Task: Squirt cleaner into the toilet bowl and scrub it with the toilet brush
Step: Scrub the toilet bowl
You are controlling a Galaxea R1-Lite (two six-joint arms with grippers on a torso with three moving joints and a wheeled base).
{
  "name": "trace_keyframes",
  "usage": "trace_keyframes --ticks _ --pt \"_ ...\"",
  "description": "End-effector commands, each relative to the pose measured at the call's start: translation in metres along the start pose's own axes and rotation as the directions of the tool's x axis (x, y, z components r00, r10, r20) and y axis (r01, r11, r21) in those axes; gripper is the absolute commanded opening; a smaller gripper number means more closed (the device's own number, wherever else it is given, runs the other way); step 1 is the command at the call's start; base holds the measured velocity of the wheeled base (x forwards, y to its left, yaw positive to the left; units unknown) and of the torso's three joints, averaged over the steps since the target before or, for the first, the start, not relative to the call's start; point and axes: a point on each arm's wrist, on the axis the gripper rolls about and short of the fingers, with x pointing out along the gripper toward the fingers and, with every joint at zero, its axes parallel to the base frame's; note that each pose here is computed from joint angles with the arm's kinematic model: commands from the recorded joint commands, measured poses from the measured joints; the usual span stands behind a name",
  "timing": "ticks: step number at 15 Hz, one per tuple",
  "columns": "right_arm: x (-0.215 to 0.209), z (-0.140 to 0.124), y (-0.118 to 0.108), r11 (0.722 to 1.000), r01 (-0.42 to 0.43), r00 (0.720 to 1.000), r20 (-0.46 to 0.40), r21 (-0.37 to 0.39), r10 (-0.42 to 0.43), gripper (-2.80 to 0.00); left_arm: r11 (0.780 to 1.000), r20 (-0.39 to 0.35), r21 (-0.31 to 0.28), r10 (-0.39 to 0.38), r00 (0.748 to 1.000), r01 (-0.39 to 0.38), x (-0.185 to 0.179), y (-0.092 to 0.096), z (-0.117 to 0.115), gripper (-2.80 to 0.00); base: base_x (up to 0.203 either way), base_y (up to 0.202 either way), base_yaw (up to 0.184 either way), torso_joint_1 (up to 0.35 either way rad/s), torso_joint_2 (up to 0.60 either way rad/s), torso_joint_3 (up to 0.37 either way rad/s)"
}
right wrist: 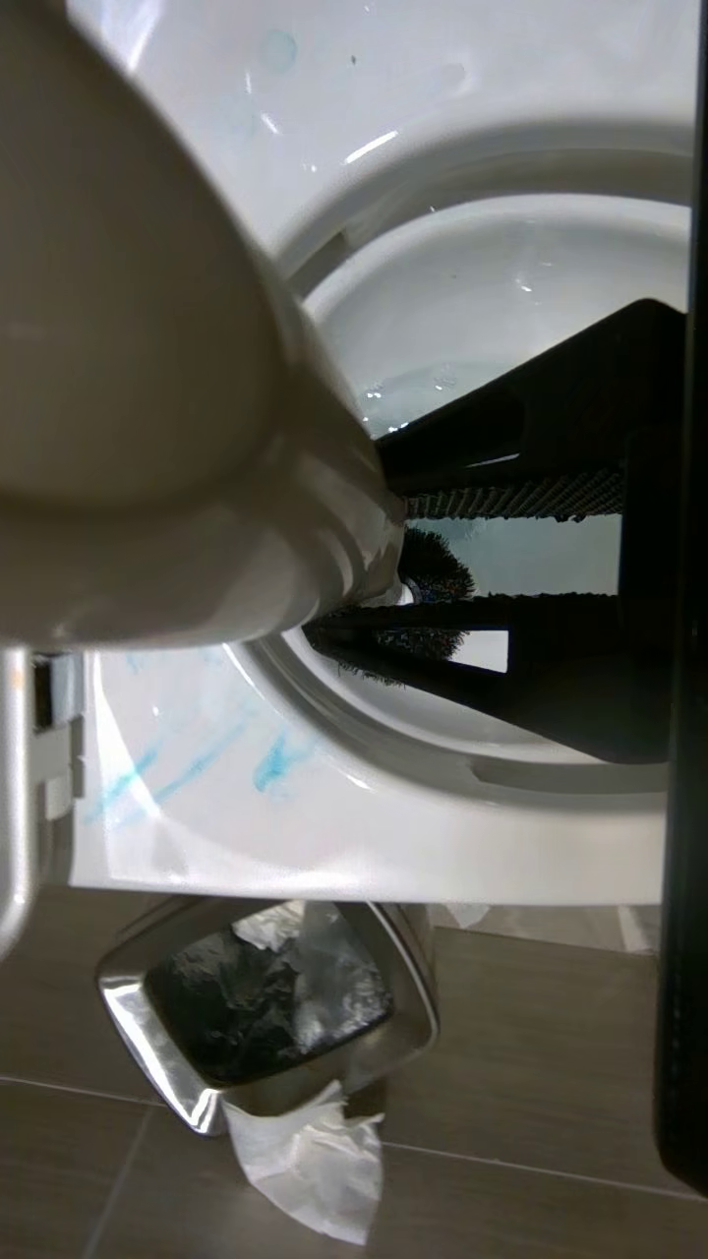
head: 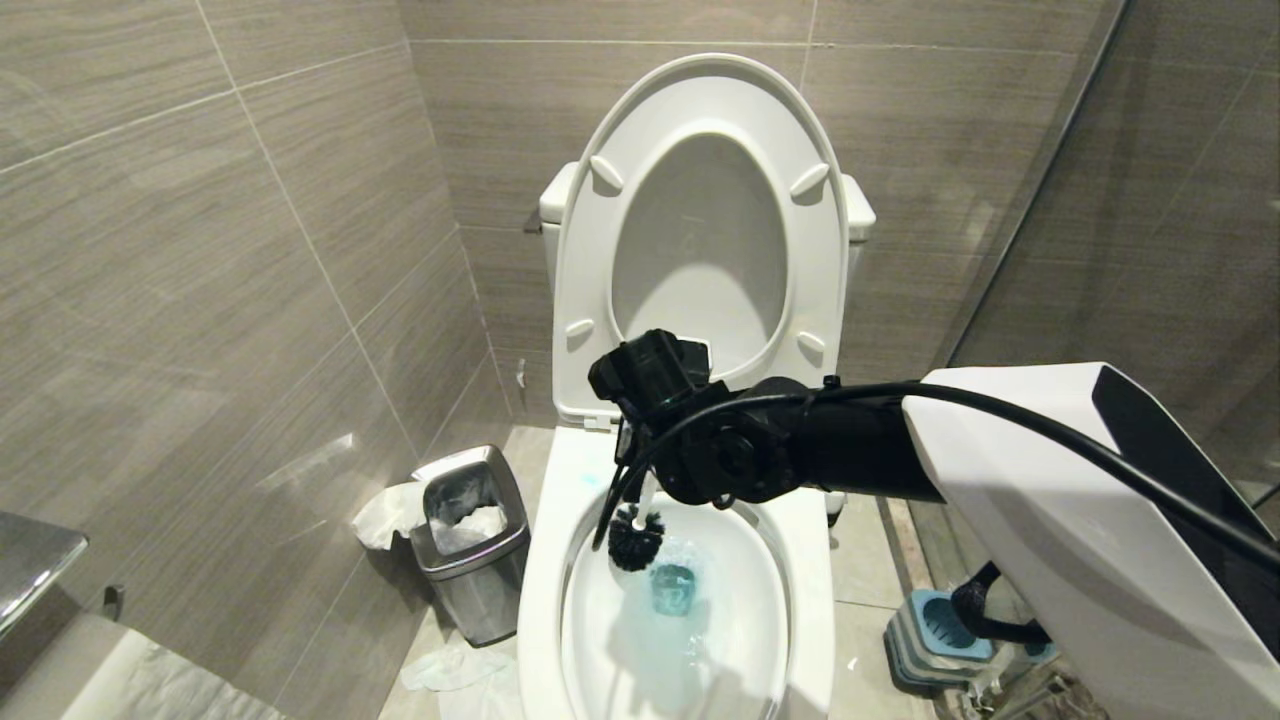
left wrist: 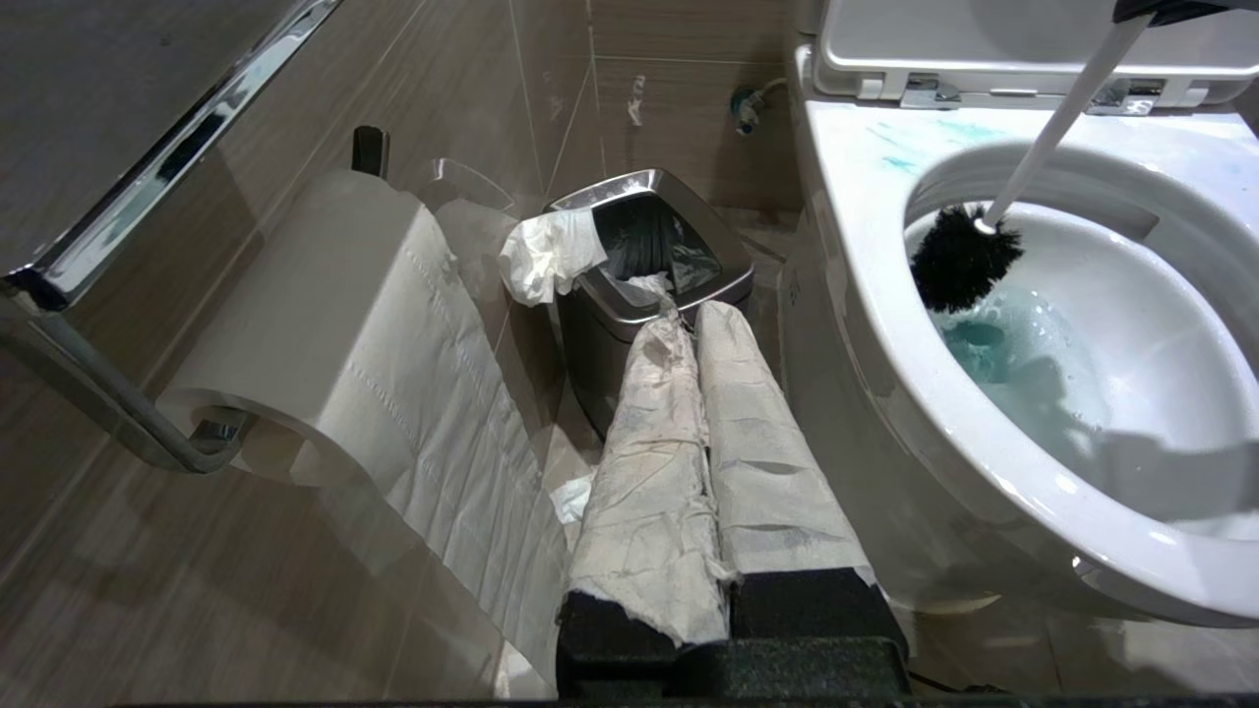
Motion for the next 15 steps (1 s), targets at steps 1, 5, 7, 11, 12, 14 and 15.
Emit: trace_keyframes --ticks 1,5,7,11,12,14,15 --pt "-0.013 -0.008 0.006 1.0 -0.01 1.0 -0.021 -0.019 0.01 -2.8 1.0 -0.002 0.001 -0.001 1.0 0.001 0.0 0.0 0.0 -2.8 0.0 0.0 0.0 0.0 0.0 0.0" --pt "-0.05 -0.01 -0.004 0.998 -0.028 0.997 -0.07 -0.047 0.025 -2.8 1.0 0.0 0.003 -0.001 1.0 0.001 0.0 0.0 0.0 -2.8 0.0 0.0 0.0 0.0 0.0 0.0" --pt "-0.071 -0.01 -0.017 0.997 -0.055 0.992 -0.117 -0.054 0.048 -2.8 1.0 -0.001 0.003 -0.001 1.0 0.001 0.0 0.0 0.0 -2.8 0.0 0.0 0.0 0.0 0.0 0.0" --pt "-0.099 -0.013 -0.055 0.995 -0.048 0.981 -0.193 -0.082 0.031 -2.8 1.0 0.0 0.003 -0.001 1.0 0.001 0.0 0.0 0.0 -2.8 0.0 0.0 0.0 0.0 0.0 0.0" --pt "-0.099 -0.008 -0.069 0.997 -0.02 0.981 -0.192 -0.071 0.006 -2.8 1.0 0.0 0.003 -0.001 1.0 0.001 0.0 0.0 0.0 -2.8 0.0 0.0 0.0 0.0 0.0 0.0" --pt "-0.091 0.004 -0.088 0.999 0.032 0.983 -0.177 -0.038 -0.038 -2.8 1.0 -0.001 0.001 -0.001 1.0 0.001 0.0 0.0 0.0 -2.8 0.0 0.0 0.0 0.0 0.0 0.0" --pt "-0.085 0.012 -0.095 0.998 0.052 0.985 -0.164 -0.023 -0.055 -2.8 1.0 -0.002 0.001 -0.001 1.0 0.001 0.0 0.0 0.0 -2.8 0.0 0.0 0.0 0.0 0.0 0.0"
